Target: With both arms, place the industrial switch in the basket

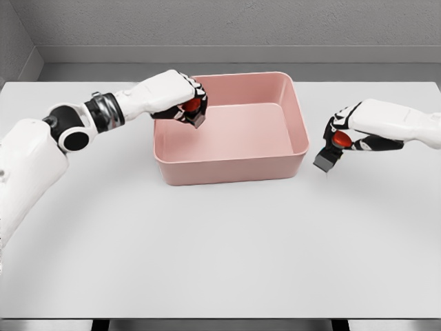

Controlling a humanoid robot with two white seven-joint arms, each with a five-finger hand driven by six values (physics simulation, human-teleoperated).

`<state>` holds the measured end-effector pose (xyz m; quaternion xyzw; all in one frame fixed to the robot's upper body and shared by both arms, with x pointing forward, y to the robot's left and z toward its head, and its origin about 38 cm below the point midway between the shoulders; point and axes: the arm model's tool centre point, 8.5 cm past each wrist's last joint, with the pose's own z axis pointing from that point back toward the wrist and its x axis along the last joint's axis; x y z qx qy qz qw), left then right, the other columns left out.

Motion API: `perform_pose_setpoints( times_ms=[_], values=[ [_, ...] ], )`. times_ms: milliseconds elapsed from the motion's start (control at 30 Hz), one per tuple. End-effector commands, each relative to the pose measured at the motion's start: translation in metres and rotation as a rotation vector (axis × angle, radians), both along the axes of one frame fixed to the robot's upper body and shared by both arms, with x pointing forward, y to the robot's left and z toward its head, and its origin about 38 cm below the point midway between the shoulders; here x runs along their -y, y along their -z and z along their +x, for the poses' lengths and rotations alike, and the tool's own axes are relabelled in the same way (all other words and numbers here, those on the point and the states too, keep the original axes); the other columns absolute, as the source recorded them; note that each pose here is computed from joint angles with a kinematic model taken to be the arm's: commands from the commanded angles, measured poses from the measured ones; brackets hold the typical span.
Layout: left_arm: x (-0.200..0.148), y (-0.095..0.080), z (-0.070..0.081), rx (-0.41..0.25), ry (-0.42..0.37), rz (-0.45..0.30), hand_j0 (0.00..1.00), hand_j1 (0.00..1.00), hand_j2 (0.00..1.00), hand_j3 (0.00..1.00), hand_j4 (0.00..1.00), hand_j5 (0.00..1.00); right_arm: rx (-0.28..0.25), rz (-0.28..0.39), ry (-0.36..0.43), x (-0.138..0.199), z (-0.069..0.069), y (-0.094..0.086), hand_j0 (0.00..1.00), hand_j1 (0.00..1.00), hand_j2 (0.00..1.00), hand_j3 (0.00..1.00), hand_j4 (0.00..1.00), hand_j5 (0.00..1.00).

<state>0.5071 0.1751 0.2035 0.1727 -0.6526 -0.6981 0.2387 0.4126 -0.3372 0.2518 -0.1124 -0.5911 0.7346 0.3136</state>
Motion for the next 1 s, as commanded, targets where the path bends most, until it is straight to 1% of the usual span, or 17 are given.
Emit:
perform_pose_setpoints(
  times_ms=[0,67,167,200,233,267,333,567,700,733,767,800,833,867,900,933,967],
  values=[
    [0.013,0.012,0.001,-0.033,0.008,-0.003,0.37,0.37,0.37,0.37,0.37,0.37,-0.002,0.008,0.004,0.000,0.000,-0.001,0.44,0.44,0.44,0.44,0.44,0.44],
    [0.017,0.019,0.001,-0.047,0.010,0.006,0.37,0.37,0.37,0.37,0.37,0.37,0.004,0.008,0.003,0.000,0.001,-0.003,0.43,0.43,0.43,0.43,0.43,0.43],
    [0.018,0.019,0.001,-0.048,0.012,0.005,0.37,0.37,0.37,0.37,0.37,0.37,0.018,0.011,0.000,-0.002,0.003,-0.009,0.43,0.43,0.43,0.43,0.43,0.43],
    [0.018,0.019,0.001,-0.048,0.012,0.005,0.40,0.40,0.40,0.40,0.40,0.40,0.019,0.012,-0.002,-0.002,0.004,-0.009,0.43,0.43,0.43,0.43,0.43,0.43],
    [0.019,0.015,0.002,-0.038,0.016,0.001,0.51,0.51,0.51,0.51,0.51,0.51,0.020,0.007,-0.005,-0.003,0.004,-0.011,0.43,0.43,0.43,0.43,0.43,0.43],
    [0.018,0.013,0.002,-0.033,0.016,0.000,0.67,0.67,0.67,0.67,0.67,0.67,0.023,0.007,-0.007,-0.004,0.005,-0.013,0.43,0.43,0.43,0.43,0.43,0.43],
    [0.019,0.012,0.002,-0.031,0.017,-0.001,0.83,0.83,0.83,0.83,0.83,0.83,0.031,0.008,-0.010,-0.005,0.006,-0.016,0.43,0.43,0.43,0.43,0.43,0.43],
    [0.018,0.010,0.003,-0.025,0.014,0.002,0.86,0.86,0.86,0.86,0.86,0.86,0.056,-0.001,-0.018,-0.008,0.011,-0.029,0.42,0.42,0.42,0.42,0.42,0.42],
    [0.017,0.010,0.004,-0.026,0.012,0.003,0.86,0.86,0.86,0.86,0.86,0.86,0.059,-0.003,-0.024,-0.010,0.012,-0.031,0.42,0.42,0.42,0.42,0.42,0.42],
    [0.016,0.007,0.003,-0.019,0.015,-0.004,0.86,0.86,0.86,0.86,0.86,0.86,0.063,0.001,-0.032,-0.014,0.013,-0.032,0.42,0.42,0.42,0.42,0.42,0.42],
    [0.015,-0.004,-0.001,0.007,0.033,-0.013,0.86,0.86,0.86,0.86,0.86,0.86,0.063,0.001,-0.033,-0.014,0.013,-0.033,0.42,0.42,0.42,0.42,0.42,0.42],
    [-0.004,-0.027,-0.008,0.051,0.043,-0.019,0.86,0.86,0.86,0.86,0.86,0.86,0.069,0.005,-0.041,-0.018,0.015,-0.035,0.42,0.42,0.42,0.42,0.42,0.42],
    [-0.014,-0.038,-0.021,0.063,0.075,-0.016,0.87,0.87,0.87,0.87,0.87,0.87,0.065,0.005,-0.045,-0.020,0.015,-0.034,0.42,0.42,0.42,0.42,0.42,0.42],
    [-0.025,-0.050,-0.029,0.079,0.088,-0.011,0.88,0.88,0.88,0.88,0.88,0.88,0.068,0.007,-0.046,-0.021,0.016,-0.034,0.42,0.42,0.42,0.42,0.42,0.42],
    [-0.039,-0.065,-0.042,0.106,0.103,0.001,0.93,0.93,0.93,0.93,0.93,0.93,0.072,0.009,-0.049,-0.023,0.018,-0.036,0.42,0.42,0.42,0.42,0.42,0.42],
    [-0.048,-0.070,-0.051,0.099,0.116,0.003,0.93,0.93,0.93,0.93,0.93,0.93,0.072,0.012,-0.052,-0.025,0.018,-0.036,0.42,0.42,0.42,0.42,0.42,0.42],
    [-0.064,-0.075,-0.059,0.092,0.109,0.020,0.99,0.99,0.99,0.99,0.99,0.99,0.066,0.010,-0.055,-0.026,0.020,-0.035,0.42,0.42,0.42,0.42,0.42,0.42]
  ],
)
